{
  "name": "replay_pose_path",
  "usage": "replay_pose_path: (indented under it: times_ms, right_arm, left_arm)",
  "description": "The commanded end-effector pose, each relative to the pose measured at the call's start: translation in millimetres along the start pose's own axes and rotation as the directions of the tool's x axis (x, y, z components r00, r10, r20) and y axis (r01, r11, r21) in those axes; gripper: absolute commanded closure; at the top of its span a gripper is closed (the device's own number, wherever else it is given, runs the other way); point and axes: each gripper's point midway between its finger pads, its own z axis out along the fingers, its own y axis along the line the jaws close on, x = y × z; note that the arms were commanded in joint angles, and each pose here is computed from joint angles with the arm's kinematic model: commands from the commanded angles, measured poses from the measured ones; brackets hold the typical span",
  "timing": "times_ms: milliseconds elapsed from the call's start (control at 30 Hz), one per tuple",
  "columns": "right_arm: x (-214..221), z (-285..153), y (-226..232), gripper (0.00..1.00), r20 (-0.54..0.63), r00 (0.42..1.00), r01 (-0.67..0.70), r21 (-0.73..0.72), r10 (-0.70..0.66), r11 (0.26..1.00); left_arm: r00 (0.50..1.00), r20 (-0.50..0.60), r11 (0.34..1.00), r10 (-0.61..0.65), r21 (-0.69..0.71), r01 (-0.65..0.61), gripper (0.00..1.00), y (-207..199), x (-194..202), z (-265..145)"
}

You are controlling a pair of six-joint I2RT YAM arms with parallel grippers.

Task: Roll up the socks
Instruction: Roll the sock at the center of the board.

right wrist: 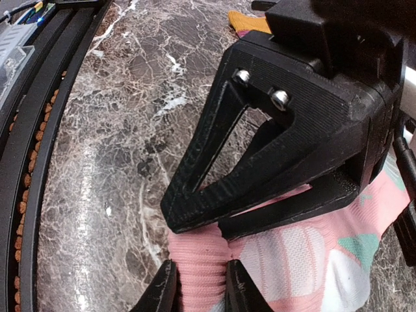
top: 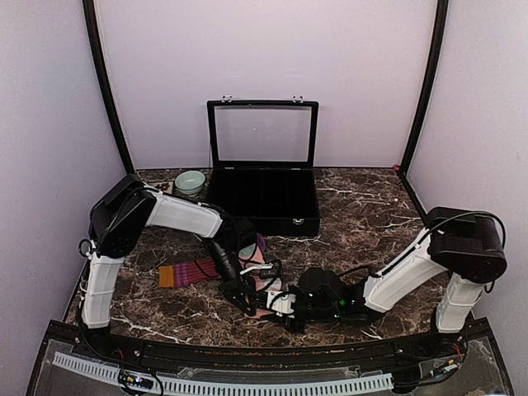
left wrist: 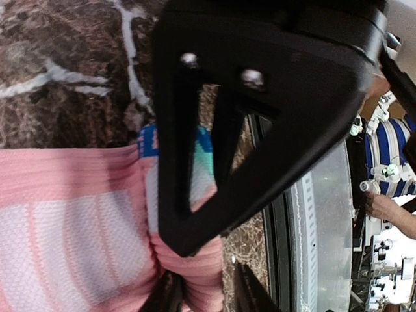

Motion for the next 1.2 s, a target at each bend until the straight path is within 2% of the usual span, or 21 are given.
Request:
replay_pose_path:
  times_ms: [0, 167, 367, 400, 433, 467, 500, 667, 833, 967, 1167]
  right_arm:
    - [42, 2, 14, 0.78, -0.108, 0.992, -0.073, -0.039, 0.069, 0.997]
    - [56, 7, 12, 0.87, -0.156, 0.971, -0.187, -0.036, 0.179, 0.982]
    - [73, 7, 18, 0.91, -0.194, 0.946, -0.273, -0.051, 0.259, 0.961]
    - [76, 7, 18, 0.91, -0.204, 0.942, -0.282, -0.051, 0.266, 0.958]
    - [77, 6, 19, 0.91, -0.210, 0.939, -0.290, -0.051, 0.274, 0.956]
    - [78, 6, 19, 0.91, -0.216, 0.935, -0.298, -0.053, 0.280, 0.953]
    - [81, 5, 19, 0.91, -0.228, 0.930, -0.307, -0.054, 0.287, 0.950]
    - [86, 4, 16, 0.97, -0.266, 0.899, -0.379, -0.071, 0.348, 0.923]
    - [94, 3, 12, 0.97, -0.318, 0.847, -0.466, -0.060, 0.426, 0.883]
    - [104, 5, 19, 0.98, -0.392, 0.775, -0.576, -0.114, 0.496, 0.810]
    - [123, 7, 31, 0.99, -0.495, 0.620, -0.747, -0.135, 0.609, 0.651]
  left_arm:
    - [0.967, -0.243, 0.984, -0.072, -0.178, 0.028, 0.63, 36, 59, 6]
    - [0.979, -0.197, 0.983, -0.056, -0.183, 0.020, 0.52, 22, 58, 0]
    - [0.984, -0.168, 0.957, -0.055, -0.289, 0.004, 0.50, 19, 72, -18]
    - [0.986, -0.156, 0.953, -0.053, -0.304, 0.003, 0.40, 18, 73, -23]
    - [0.990, -0.135, 0.947, -0.039, -0.322, -0.007, 0.24, 17, 72, -29]
    - [0.991, -0.127, 0.938, -0.033, -0.346, -0.013, 0.15, 19, 73, -34]
    - [0.993, -0.118, 0.926, -0.026, -0.378, -0.021, 0.11, 23, 74, -40]
    - [0.998, -0.057, 0.848, 0.028, -0.527, -0.054, 0.10, 33, 75, -68]
    - [0.988, -0.096, 0.800, 0.124, -0.578, -0.157, 0.13, 22, 69, -82]
    - [0.977, -0.160, 0.797, 0.139, -0.568, -0.207, 0.20, 20, 62, -75]
    - [0.945, -0.158, 0.772, 0.286, -0.546, -0.325, 0.23, 3, 52, -57]
